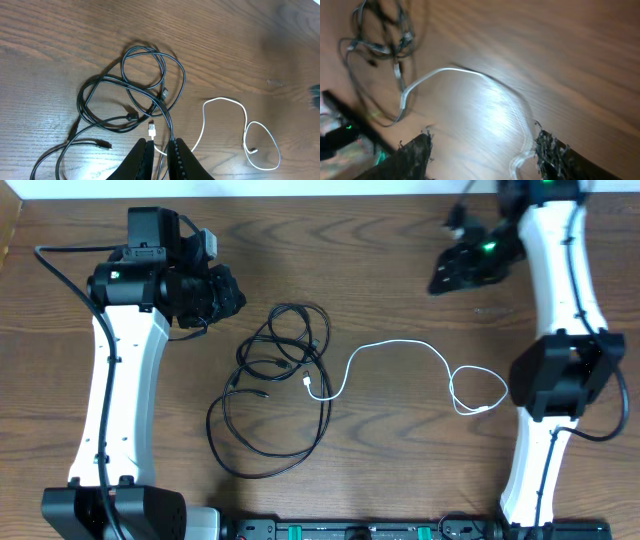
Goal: Untangle cables
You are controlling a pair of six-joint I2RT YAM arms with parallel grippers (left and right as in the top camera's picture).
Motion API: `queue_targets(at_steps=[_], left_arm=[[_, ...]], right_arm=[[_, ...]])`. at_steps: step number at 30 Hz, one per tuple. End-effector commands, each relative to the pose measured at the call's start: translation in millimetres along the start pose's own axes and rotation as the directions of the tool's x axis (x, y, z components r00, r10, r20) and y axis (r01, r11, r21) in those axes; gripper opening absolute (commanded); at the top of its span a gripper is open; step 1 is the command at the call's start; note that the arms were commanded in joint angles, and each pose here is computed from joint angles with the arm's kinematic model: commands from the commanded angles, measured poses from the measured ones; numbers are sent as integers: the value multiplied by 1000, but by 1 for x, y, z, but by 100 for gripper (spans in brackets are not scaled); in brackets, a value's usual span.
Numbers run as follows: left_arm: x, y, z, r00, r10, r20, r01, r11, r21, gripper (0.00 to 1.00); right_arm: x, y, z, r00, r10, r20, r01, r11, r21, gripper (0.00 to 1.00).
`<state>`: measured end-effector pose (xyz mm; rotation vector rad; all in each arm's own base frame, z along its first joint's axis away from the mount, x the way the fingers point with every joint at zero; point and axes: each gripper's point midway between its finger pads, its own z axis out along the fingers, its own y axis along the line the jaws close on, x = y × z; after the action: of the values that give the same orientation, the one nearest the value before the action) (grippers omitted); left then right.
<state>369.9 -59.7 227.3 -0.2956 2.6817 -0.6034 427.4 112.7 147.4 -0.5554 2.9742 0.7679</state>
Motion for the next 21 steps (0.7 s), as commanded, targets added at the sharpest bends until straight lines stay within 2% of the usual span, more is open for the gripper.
queue_targets(at_steps=[1,2,6,12,17,19,21], left_arm=[[-1,1,-2,1000,17,10,-17,1000,-5,16],[-1,1,-2,1000,17,9,-17,1000,-5,16],[-1,1,-2,1000,17,10,-17,1000,-5,16],[-1,1,-2,1000,17,10,-17,1000,-5,16],[-1,1,-2,1000,17,9,-17,1000,-5,16],[-1,1,-2,1000,17,9,-17,1000,-5,16],[-1,1,-2,1000,17,9,-17,1000,-5,16]], right_arm=[[5,42,40,996,58,-73,-64,994,-86,58],[9,56,67,990,84,-116,-94,992,-84,58],[16,80,117,974,151,-169,-164,984,-67,61],[32,102,155,958,186,-220,-192,981,-6,72],[47,92,173,932,280,-229,-255,958,132,74],[50,94,183,929,290,-228,-265,955,136,70],[51,93,191,931,297,-211,-266,950,161,49]])
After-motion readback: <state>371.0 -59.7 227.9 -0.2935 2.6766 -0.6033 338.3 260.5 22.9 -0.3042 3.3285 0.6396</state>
